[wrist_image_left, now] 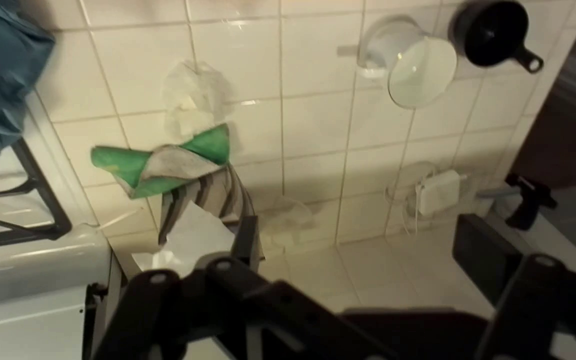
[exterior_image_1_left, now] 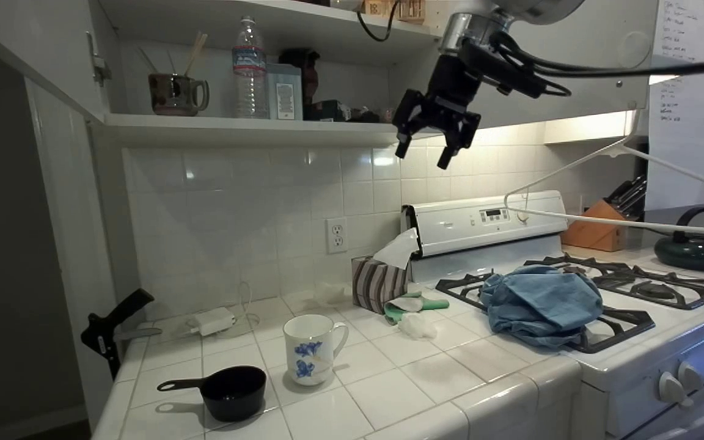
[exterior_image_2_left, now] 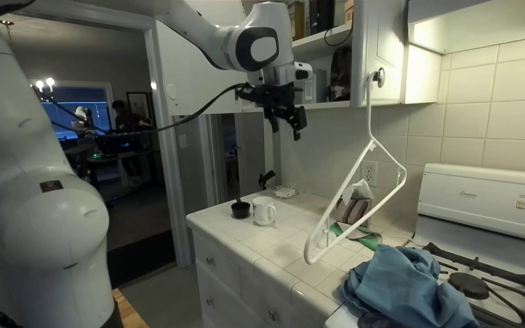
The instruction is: Remove the green packet from the bottom shelf and place it on the counter.
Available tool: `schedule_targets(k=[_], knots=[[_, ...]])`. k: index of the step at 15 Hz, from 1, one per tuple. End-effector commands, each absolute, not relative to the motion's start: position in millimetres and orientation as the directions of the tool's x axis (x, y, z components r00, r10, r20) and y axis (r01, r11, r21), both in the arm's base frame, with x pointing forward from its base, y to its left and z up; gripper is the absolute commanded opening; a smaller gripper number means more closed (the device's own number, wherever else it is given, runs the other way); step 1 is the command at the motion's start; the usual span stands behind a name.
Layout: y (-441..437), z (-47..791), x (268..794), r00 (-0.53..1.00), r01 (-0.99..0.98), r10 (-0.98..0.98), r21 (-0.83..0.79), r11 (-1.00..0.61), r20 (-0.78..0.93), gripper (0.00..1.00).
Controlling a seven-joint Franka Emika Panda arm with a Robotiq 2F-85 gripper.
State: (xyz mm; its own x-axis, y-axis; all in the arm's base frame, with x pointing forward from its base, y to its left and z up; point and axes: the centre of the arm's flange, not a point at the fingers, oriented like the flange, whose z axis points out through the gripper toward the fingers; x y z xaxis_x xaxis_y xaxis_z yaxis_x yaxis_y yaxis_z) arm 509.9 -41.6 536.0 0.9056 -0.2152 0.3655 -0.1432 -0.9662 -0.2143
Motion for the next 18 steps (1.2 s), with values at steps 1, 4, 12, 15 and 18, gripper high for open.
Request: schedule_targets(k=[1,4,12,15,18], knots=[[-31,583,556,0.811,-0.221,-0.352,-0.312,-0.924,0.467,1.0],[-36,626,580,0.705,-0.252,-0.439,-0.382,-0.889,0.557,1.0],[-57,665,655,0.413,-0.201,-0.626,-0.605,-0.771,0.661,1.0],[-67,650,682,0.375,-0.211,-0.688,-0.665,-0.716,0.622,1.0],[-79,640,703,0.338,-0.232,-0.741,-0.712,-0.663,0.58,1.0]])
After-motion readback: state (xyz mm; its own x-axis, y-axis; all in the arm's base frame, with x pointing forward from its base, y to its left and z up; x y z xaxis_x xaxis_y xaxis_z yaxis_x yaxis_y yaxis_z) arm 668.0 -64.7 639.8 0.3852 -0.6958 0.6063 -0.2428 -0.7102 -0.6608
